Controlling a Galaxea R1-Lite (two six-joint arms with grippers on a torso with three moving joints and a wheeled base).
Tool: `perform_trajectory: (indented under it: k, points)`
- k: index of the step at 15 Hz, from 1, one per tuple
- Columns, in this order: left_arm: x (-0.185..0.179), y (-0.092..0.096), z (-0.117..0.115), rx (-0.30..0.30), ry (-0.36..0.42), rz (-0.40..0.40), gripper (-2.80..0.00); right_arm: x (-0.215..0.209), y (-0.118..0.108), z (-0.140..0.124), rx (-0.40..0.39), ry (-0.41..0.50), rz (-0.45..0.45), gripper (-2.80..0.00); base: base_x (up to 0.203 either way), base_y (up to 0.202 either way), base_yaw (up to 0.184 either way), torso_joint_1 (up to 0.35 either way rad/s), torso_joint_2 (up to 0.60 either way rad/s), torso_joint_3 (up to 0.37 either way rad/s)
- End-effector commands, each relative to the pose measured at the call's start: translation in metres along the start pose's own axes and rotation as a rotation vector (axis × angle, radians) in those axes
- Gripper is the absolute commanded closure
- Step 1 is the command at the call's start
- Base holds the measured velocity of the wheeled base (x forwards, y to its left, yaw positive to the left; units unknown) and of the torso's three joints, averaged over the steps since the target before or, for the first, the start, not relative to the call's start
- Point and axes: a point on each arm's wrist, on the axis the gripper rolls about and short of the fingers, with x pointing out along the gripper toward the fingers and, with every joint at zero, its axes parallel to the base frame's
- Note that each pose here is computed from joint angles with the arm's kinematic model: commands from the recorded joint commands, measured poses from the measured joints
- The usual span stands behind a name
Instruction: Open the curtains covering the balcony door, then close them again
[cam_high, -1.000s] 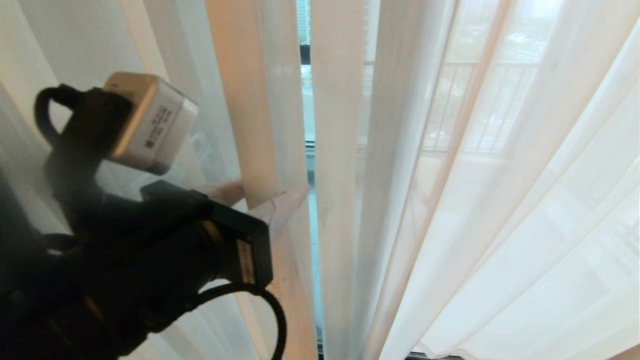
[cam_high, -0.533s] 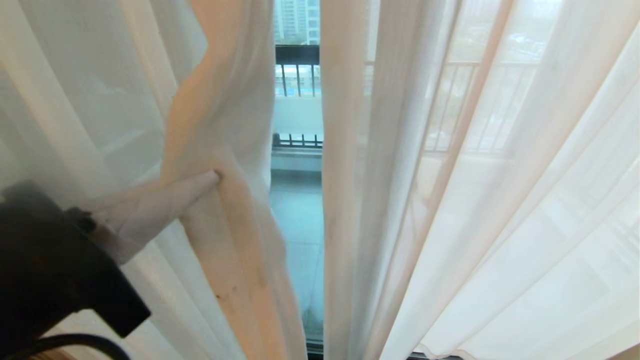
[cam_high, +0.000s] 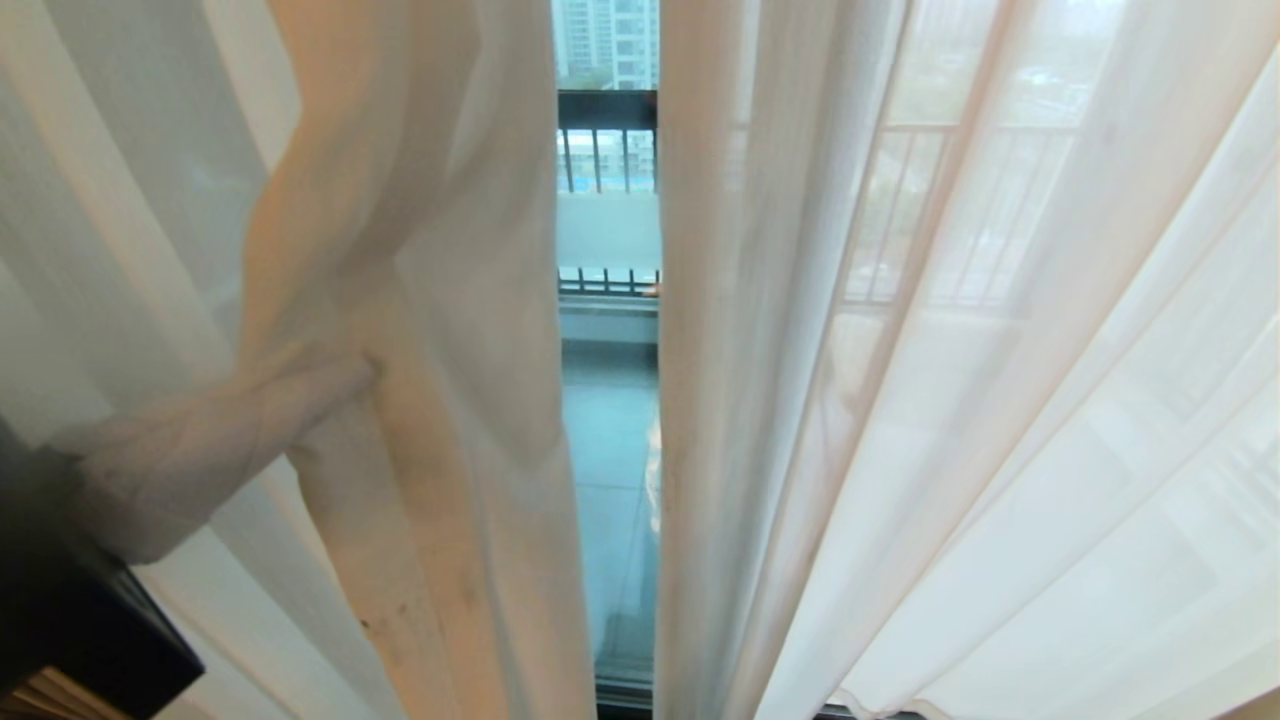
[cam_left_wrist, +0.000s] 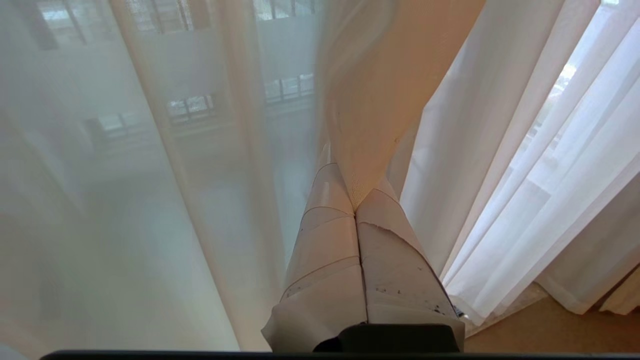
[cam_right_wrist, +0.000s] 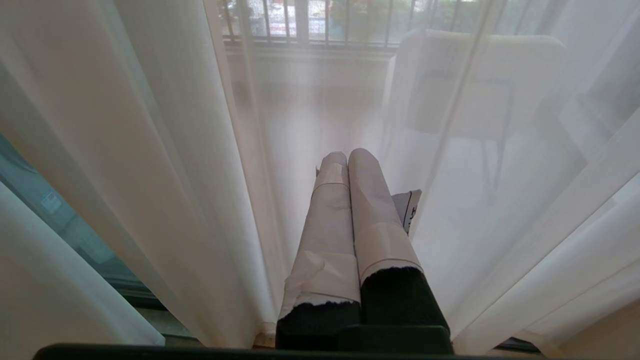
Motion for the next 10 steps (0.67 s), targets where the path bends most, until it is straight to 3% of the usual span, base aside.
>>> perform_trajectory:
  k: [1, 6, 7, 10]
  points:
    - [0.0, 0.0, 0.0, -0.006, -0.001, 0.006, 0.0, 0.0, 0.0, 0.0, 0.0, 0.001, 0.001, 0.0, 0.0, 0.0, 0.0, 0.0, 0.0, 0.0]
    - [0.005, -0.003, -0.003, -0.004, 0.024, 0.069, 0.0, 0.0, 0.0, 0.0, 0.0, 0.001, 0.001, 0.0, 0.0, 0.0, 0.0, 0.0, 0.0, 0.0]
    - [0.006, -0.005, -0.004, -0.009, 0.029, 0.06, -2.8, 0.0, 0.0, 0.0, 0.0, 0.001, 0.001, 0.0, 0.0, 0.0, 0.0, 0.0, 0.0, 0.0]
    - [0.008, -0.011, -0.004, 0.0, 0.036, 0.021, -2.8, 0.0, 0.0, 0.0, 0.0, 0.001, 0.001, 0.0, 0.0, 0.0, 0.0, 0.0, 0.0, 0.0]
